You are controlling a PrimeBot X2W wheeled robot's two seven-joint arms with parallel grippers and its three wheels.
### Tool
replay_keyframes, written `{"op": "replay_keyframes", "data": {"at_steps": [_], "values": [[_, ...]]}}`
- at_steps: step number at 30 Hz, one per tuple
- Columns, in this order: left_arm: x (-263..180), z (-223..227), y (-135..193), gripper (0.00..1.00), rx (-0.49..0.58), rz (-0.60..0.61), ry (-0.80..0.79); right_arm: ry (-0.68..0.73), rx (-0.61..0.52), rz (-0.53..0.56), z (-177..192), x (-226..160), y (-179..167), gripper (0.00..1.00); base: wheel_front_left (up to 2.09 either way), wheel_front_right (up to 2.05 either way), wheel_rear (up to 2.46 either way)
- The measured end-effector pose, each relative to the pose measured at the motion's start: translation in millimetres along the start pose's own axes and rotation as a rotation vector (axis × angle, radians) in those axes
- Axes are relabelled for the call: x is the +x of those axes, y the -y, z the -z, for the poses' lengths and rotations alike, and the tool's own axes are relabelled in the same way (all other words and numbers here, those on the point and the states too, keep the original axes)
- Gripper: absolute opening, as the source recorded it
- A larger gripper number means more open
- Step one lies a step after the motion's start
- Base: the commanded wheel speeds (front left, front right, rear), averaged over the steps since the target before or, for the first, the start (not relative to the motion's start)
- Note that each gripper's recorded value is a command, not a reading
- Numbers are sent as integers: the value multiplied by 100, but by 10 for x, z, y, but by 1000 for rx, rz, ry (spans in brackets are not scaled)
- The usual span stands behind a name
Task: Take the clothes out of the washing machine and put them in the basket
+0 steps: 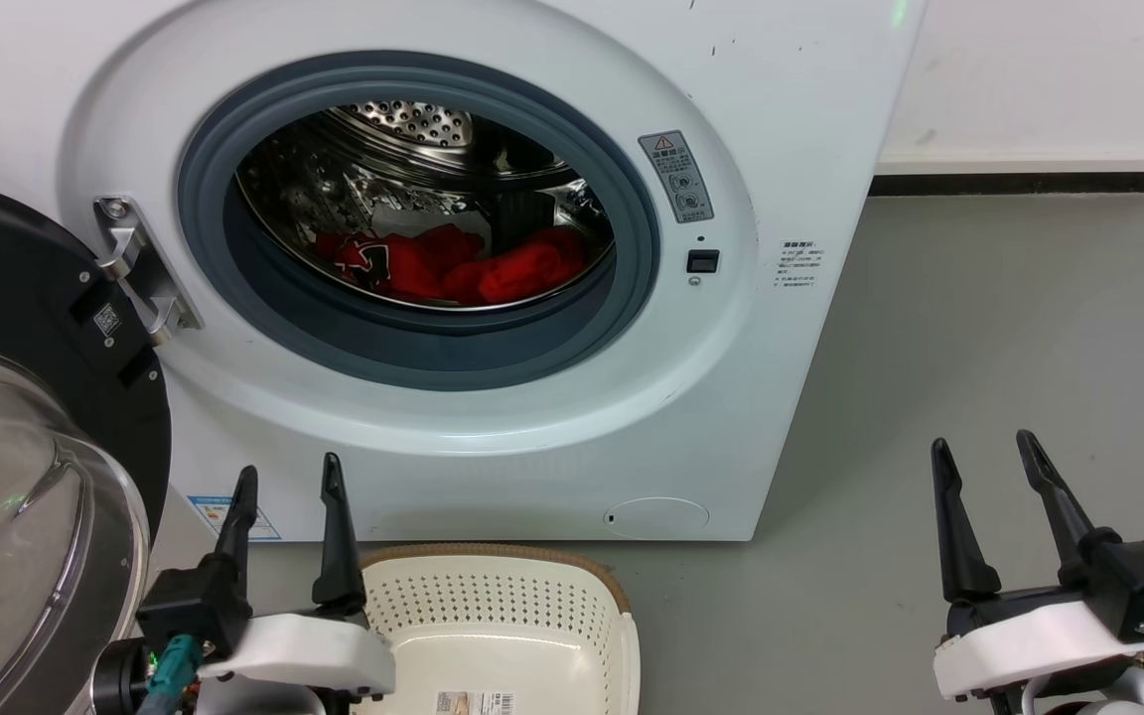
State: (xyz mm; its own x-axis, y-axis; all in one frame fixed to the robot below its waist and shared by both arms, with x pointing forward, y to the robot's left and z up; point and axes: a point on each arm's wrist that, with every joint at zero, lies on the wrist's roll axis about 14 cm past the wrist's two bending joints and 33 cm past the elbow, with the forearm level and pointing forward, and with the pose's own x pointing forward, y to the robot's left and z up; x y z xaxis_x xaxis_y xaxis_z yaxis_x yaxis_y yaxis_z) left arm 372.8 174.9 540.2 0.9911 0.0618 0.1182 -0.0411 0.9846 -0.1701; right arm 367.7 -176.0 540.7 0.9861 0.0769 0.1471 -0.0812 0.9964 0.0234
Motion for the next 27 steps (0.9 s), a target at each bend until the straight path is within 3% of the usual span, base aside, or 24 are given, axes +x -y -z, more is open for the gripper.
{"op": "replay_keyframes", "data": {"at_steps": [14, 27], "values": [[-50, 143, 47, 100, 143, 29, -12, 0, -106, -27, 27, -32, -50, 100, 0, 0, 0], [-78, 142, 49, 100, 103, 62, 2, -53, -27, -1, 253, -102, 6, 100, 0, 0, 0]]}}
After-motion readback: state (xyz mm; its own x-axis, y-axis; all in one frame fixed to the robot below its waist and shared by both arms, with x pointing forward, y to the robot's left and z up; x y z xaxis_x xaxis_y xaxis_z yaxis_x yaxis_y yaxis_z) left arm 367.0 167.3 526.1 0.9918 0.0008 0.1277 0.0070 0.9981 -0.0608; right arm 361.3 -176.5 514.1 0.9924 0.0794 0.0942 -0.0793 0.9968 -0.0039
